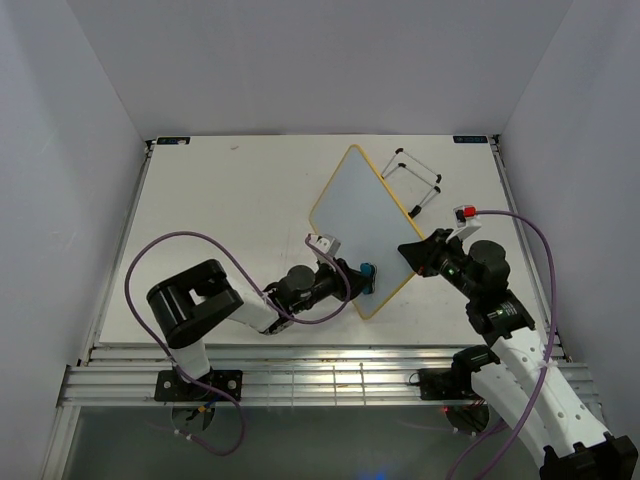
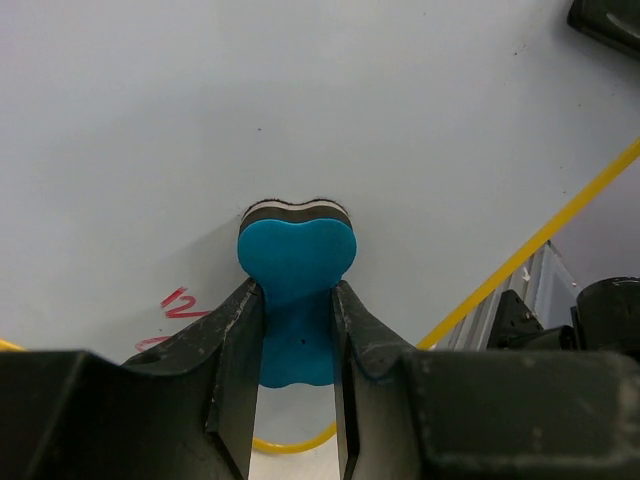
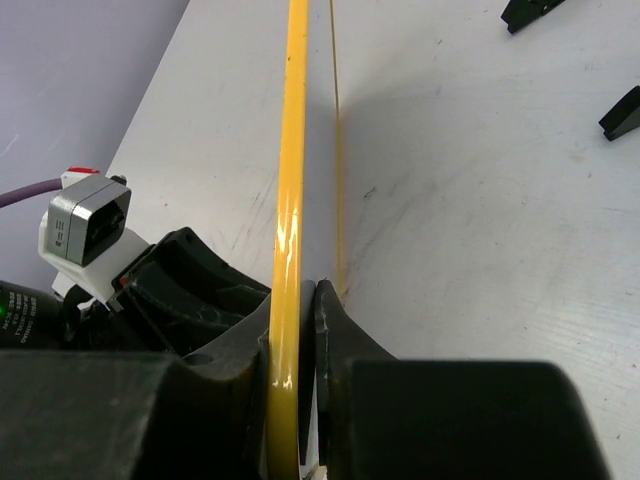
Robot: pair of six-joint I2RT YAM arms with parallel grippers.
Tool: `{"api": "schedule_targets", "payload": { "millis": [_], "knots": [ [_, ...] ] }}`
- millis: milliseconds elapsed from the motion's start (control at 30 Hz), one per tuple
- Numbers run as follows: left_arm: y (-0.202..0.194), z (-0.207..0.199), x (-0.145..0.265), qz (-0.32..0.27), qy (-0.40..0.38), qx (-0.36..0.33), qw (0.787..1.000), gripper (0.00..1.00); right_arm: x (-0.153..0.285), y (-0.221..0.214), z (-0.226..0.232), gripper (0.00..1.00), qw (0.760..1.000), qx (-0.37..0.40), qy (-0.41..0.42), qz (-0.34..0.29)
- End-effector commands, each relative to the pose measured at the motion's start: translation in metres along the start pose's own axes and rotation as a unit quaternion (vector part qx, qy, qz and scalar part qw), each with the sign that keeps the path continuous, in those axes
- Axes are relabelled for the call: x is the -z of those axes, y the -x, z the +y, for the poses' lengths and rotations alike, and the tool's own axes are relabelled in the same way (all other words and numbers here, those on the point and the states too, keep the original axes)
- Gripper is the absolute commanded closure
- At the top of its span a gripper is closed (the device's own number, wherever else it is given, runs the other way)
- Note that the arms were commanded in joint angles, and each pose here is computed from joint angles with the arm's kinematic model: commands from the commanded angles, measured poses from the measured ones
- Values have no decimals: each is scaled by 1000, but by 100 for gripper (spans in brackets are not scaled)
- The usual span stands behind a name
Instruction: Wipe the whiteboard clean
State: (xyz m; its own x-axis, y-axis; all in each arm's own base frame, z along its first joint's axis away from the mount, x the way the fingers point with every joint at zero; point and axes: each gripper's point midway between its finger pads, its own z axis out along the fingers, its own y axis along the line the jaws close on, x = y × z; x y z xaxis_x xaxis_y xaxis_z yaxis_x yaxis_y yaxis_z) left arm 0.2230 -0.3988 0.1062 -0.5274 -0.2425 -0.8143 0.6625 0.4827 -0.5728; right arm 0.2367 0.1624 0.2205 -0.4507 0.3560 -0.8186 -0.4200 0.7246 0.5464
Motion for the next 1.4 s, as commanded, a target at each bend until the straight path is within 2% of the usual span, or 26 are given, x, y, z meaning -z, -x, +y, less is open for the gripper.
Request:
{"api": "schedule_targets", "payload": {
  "millis": [0,133,333,533,667,867,1133,1300,1367],
  "knots": [
    [-14,10,8,33,8,23,999,100,46,66,133,92,961,-22,269,-63],
    [1,60,21,28,86,58,994,100,52,69,129,92,964,-18,253,-75],
    [10,146,38,38,266,96,958,100,56,73,132,92,963,-22,255,-80],
    [8,201,58,43,348,133,927,100,60,77,138,92,961,-18,263,-80],
    [5,227,58,60,362,143,919,100,63,76,142,92,959,-20,272,-73],
    [26,234,44,57,351,133,925,100,61,70,139,92,961,-21,267,-64],
    [33,239,36,67,366,127,920,100,59,67,137,92,961,-21,269,-59],
    [29,216,29,81,336,138,928,100,55,66,133,92,963,-11,261,-63],
    [23,192,22,92,313,134,936,100,51,63,129,92,964,-2,258,-65]
  ]
}}
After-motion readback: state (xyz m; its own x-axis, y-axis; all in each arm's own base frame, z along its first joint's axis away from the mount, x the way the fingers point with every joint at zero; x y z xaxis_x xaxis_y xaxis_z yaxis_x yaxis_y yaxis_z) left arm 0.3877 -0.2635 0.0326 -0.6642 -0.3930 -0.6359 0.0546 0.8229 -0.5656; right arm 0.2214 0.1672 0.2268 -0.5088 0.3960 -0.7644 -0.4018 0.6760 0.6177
